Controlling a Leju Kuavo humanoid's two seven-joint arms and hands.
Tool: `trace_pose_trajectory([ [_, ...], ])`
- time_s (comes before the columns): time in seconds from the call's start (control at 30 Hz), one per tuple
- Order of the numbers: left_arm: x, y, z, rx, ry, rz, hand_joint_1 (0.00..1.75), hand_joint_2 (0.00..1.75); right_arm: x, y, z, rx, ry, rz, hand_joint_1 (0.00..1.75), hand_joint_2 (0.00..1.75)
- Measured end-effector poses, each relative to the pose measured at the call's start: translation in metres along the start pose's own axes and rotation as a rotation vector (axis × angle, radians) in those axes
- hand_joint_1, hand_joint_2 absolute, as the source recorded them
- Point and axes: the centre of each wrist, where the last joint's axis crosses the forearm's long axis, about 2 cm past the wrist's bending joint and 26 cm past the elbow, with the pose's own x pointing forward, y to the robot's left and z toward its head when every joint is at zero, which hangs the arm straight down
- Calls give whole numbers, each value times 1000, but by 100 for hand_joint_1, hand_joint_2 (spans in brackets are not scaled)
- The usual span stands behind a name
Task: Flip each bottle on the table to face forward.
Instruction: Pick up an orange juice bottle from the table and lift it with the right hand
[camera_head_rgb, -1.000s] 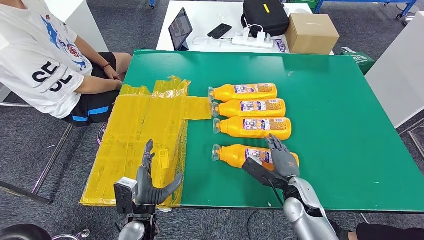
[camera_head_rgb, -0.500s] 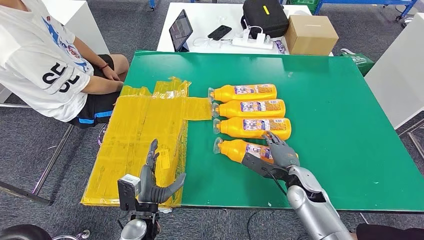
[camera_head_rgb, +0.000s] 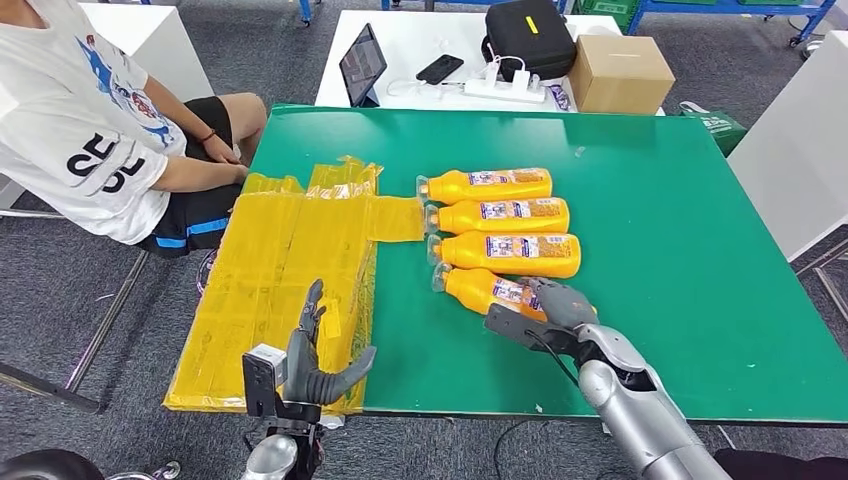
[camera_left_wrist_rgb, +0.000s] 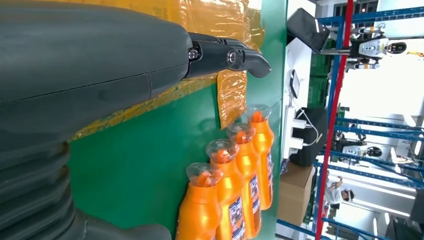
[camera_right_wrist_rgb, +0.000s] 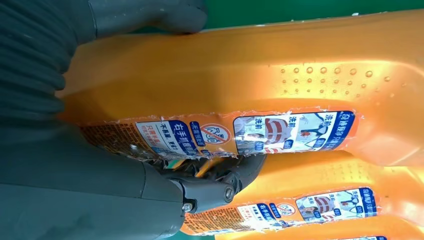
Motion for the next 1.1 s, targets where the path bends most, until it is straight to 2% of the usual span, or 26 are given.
trace_pose_trajectory([
  [0.27,-3,-1,0,-3,17,14,0,175,-7,2,4,31,-2,15,175,175],
  [0.33,-4,-1,1,0,19,17,0,175,-6,5,6,-17,-35,6,175,175],
  [0.47,-4,-1,3,17,22,31,0,175,19,24,16,-279,-200,-76,175,175],
  [0.6,-3,-3,5,26,23,53,0,175,50,33,23,-409,-309,-156,175,175],
  [0.8,3,-12,2,-3,22,159,0,175,88,16,31,-879,-566,-224,175,175],
  [0.9,8,-17,-2,-27,15,189,0,175,103,7,37,-1027,-605,-237,175,175],
  [1.1,15,-23,-5,-87,15,293,0,175,110,-2,47,-1178,-621,-261,175,175],
])
